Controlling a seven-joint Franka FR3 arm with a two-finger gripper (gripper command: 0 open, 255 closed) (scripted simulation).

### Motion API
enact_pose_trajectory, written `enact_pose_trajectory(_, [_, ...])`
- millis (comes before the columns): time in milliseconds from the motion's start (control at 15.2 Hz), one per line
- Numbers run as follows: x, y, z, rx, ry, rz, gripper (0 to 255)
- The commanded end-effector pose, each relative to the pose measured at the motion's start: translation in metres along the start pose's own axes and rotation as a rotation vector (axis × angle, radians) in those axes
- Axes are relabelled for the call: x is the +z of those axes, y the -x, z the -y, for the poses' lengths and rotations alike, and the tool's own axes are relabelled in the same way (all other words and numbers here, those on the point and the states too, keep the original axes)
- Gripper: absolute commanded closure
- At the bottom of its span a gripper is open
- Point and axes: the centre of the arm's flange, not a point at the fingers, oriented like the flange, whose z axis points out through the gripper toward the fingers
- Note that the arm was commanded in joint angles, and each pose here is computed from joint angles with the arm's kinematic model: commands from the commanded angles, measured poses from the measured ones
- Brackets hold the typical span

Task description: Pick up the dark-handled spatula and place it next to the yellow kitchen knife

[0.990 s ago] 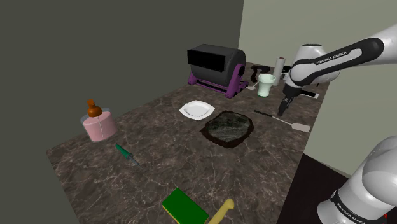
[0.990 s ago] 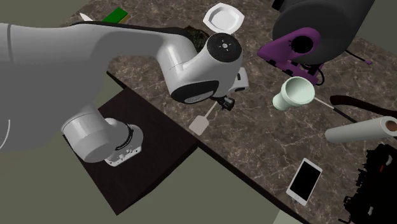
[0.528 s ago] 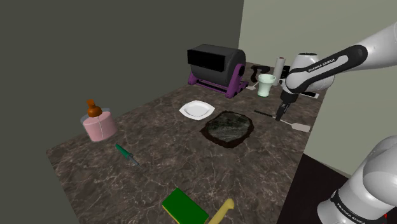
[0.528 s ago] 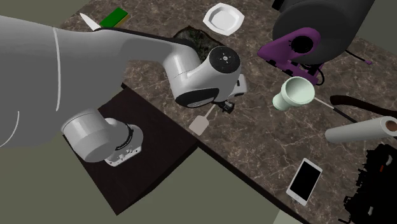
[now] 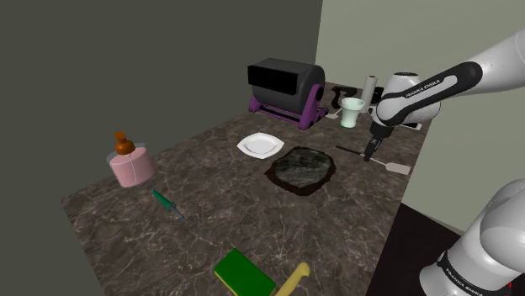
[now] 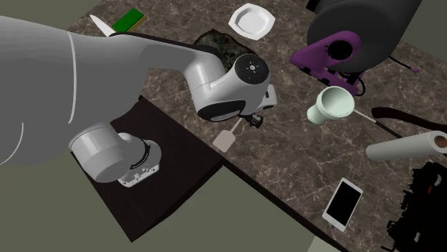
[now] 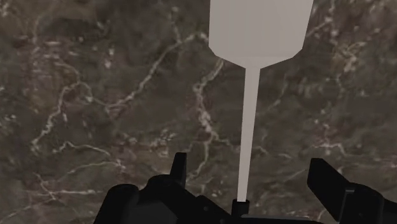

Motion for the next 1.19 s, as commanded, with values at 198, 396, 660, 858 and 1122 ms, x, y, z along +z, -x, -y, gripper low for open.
enact_pose_trajectory(198, [0.0,0.0,0.0,0.0,0.0,0.0,255])
enact_pose_trajectory(396, [0.0,0.0,0.0,0.0,0.0,0.0,255])
enact_pose_trajectory(660, [-0.005,0.0,0.0,0.0,0.0,0.0,255])
enact_pose_trajectory(858, [-0.021,-0.001,0.0,0.0,0.0,0.0,255])
enact_pose_trajectory(1122, [-0.042,-0.003,0.0,0.0,0.0,0.0,255])
